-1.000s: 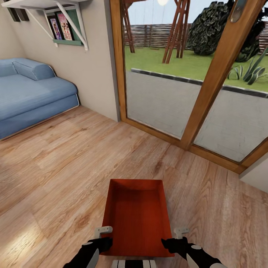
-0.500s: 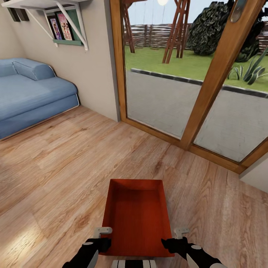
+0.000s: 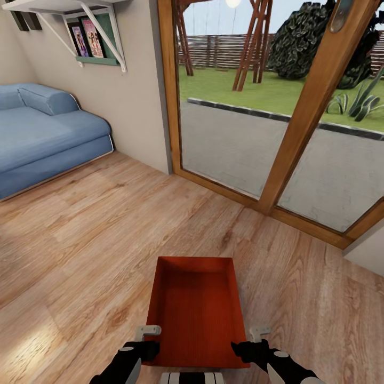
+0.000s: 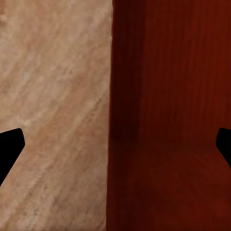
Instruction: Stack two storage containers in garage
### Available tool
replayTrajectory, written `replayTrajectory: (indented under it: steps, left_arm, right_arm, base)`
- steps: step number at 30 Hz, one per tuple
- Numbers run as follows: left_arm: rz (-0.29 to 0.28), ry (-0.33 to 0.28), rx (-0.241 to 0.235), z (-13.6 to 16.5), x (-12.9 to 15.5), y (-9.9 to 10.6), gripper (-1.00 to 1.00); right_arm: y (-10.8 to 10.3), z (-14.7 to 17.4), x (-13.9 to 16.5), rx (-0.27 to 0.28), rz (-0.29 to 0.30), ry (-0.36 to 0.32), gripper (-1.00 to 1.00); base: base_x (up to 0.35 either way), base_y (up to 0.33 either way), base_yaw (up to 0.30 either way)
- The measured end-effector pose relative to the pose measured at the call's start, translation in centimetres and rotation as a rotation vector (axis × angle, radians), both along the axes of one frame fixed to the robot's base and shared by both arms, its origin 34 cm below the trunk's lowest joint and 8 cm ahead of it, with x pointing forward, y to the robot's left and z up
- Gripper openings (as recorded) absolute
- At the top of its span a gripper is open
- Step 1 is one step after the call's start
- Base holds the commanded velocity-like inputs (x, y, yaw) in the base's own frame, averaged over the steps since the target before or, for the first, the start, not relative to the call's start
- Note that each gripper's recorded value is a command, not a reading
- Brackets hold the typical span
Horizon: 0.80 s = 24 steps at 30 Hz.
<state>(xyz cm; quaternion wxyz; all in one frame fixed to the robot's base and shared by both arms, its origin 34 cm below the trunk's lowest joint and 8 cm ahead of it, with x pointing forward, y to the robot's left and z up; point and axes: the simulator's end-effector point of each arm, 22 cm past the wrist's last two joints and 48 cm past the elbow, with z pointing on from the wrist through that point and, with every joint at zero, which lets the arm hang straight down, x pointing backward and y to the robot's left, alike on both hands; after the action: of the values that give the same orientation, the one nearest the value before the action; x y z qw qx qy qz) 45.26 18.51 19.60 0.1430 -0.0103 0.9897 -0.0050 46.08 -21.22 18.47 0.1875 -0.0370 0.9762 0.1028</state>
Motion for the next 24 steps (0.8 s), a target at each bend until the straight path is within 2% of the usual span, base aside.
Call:
replayTrajectory:
  steps: [1,2,24]
  left_arm:
    - [0.000,0.000,0.000,0.00,0.00,0.02,-1.00]
    - [0.000,0.000,0.000,0.00,0.00,0.03,-1.00]
    - [-0.001,-0.002,-0.009,0.00,0.05,0.02,-1.00]
  right_arm:
    - [0.00,0.00,0.00,0.000,0.000,0.000,1.00]
    - [0.00,0.00,0.01,0.000,0.000,-0.001,-1.00]
    - [-0.03,0.01,0.03,0.000,-0.002,-0.001,-1.00]
  base:
    - [0.000,0.000,0.000]
    - [0.000,0.000,0.000]
    - [0.000,0.000,0.000]
